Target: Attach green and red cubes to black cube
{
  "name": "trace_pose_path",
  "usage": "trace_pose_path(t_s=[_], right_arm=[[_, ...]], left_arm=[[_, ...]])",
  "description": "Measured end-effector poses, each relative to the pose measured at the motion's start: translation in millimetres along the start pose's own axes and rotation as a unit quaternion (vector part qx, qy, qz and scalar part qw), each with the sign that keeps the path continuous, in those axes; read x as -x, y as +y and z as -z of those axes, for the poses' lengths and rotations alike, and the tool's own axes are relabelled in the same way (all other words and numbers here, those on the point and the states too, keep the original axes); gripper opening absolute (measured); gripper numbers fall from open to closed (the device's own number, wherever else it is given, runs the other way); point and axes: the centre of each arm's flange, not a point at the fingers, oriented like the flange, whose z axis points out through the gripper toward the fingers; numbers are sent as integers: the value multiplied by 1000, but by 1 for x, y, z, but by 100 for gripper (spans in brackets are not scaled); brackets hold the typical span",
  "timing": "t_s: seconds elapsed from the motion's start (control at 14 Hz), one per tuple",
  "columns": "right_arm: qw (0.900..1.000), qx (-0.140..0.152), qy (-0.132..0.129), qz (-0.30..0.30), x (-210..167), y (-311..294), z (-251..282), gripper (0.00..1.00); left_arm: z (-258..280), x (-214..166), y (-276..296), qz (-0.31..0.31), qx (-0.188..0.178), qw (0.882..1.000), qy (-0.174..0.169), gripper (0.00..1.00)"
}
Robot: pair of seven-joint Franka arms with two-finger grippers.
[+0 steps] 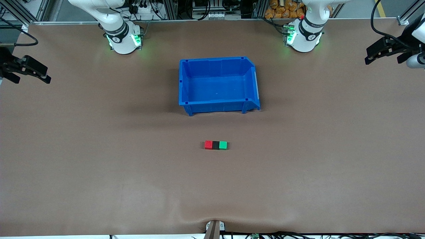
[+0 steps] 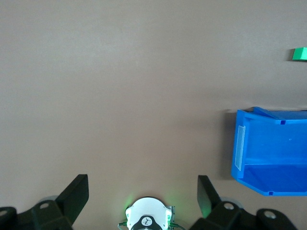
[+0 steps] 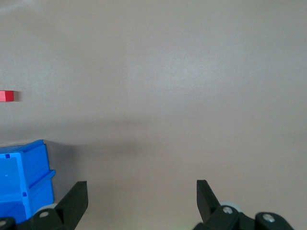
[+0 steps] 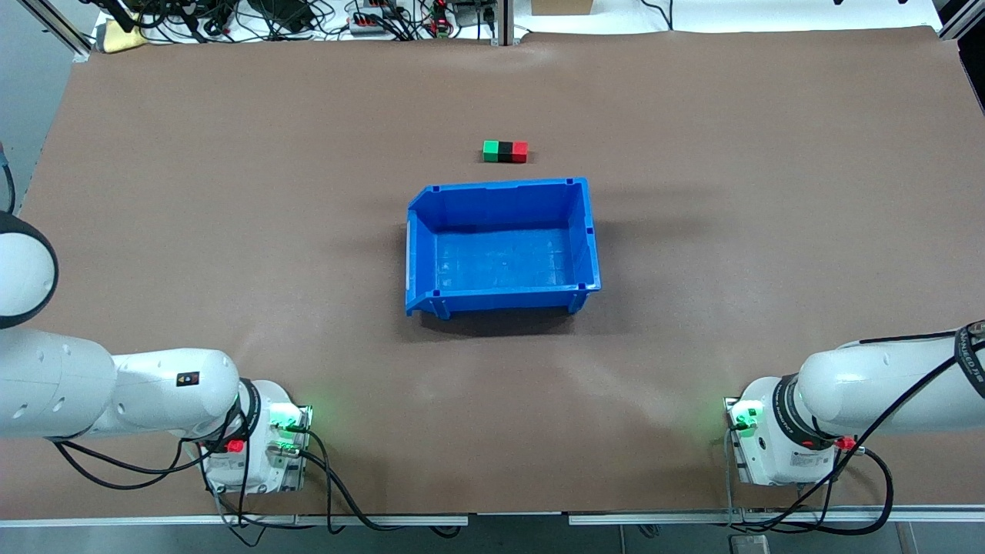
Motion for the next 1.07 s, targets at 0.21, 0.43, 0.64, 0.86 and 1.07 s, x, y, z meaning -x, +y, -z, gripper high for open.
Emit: trace_pose_path(t_s=[0.21,0.43,0.64,0.86,1.07], right_arm=[[1000,0,-1,1,0,0,0,100],[1000,-1,-3,2,1,0,0,100],[1000,-1,-5,2,1,0,-1,100],[1000,-1,-7,1,2,0,-1,100],[1000,-1,-13,1,3,0,-2,100]], left_arm=[[-5,-3,4,-4,3,1000,-5,100],[-7,-5,7,-4,5,1000,-8,100],[-6,-5,7,-3,5,1000,-6,100],[0,-4,7,-3,7,1000,0,100],[3,-4,6,-2,7,1000,3,100]])
